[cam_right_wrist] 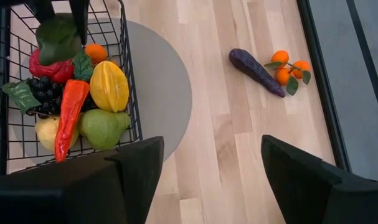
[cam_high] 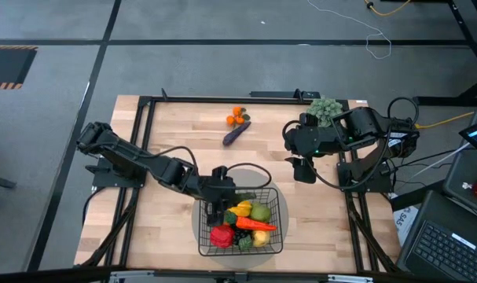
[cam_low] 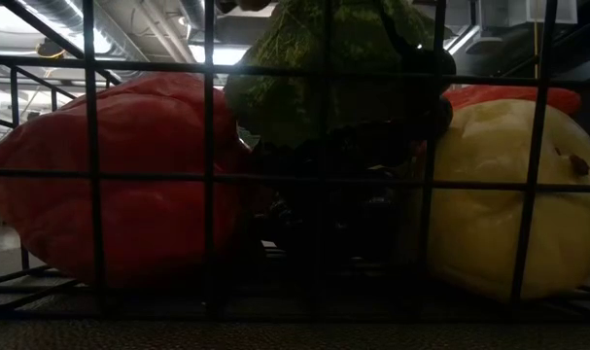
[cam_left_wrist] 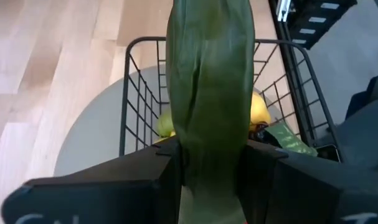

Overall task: Build produce basket
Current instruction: Put the green chili pepper into the black wire basket

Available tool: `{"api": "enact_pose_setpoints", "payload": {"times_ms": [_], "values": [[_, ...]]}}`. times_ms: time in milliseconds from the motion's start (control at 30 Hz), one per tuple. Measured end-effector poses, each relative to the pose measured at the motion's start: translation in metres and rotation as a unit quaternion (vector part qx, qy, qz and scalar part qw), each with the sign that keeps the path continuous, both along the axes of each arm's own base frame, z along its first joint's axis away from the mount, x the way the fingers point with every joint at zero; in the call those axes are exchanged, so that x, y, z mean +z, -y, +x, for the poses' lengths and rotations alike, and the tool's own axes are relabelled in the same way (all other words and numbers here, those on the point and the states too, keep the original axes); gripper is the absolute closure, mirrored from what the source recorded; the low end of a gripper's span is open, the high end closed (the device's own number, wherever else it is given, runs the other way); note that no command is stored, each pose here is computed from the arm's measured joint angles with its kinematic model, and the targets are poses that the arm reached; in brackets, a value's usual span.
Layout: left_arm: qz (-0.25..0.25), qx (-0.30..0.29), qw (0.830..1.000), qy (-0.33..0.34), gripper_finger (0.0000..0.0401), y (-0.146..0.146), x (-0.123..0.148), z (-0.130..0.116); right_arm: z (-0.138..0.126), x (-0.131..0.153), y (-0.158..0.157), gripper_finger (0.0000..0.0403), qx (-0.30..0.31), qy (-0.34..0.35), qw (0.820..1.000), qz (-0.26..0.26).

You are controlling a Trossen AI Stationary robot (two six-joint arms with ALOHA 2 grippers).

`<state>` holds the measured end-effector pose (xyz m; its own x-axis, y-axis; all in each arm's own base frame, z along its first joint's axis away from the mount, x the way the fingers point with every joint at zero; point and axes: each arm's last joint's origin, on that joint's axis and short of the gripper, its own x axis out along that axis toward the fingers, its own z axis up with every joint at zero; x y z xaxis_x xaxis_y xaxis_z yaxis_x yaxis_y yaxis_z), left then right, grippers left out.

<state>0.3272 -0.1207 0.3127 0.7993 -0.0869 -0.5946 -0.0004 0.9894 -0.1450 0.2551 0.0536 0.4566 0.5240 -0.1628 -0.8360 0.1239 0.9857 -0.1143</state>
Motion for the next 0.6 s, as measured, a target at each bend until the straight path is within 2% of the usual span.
{"api": "enact_pose_setpoints", "payload": {"times_ms": [233, 367, 600], "values": [[-0.001, 0.000, 1.000, 0.002, 0.0320, 0.000, 0.000, 0.000, 0.000, 0.000, 0.000, 0.0148, 0.000, 0.000, 1.000, 0.000], [-0.020, -0.026, 0.999, -0.006, 0.0320, 0.002, 0.000, 0.000, 0.000, 0.000, 0.000, 0.0148, 0.000, 0.000, 1.000, 0.000], [-0.036, -0.036, 0.998, -0.032, 0.0321, 0.006, -0.014, 0.008, 0.000, 0.000, 0.000, 0.0148, 0.000, 0.000, 1.000, 0.000]]}}
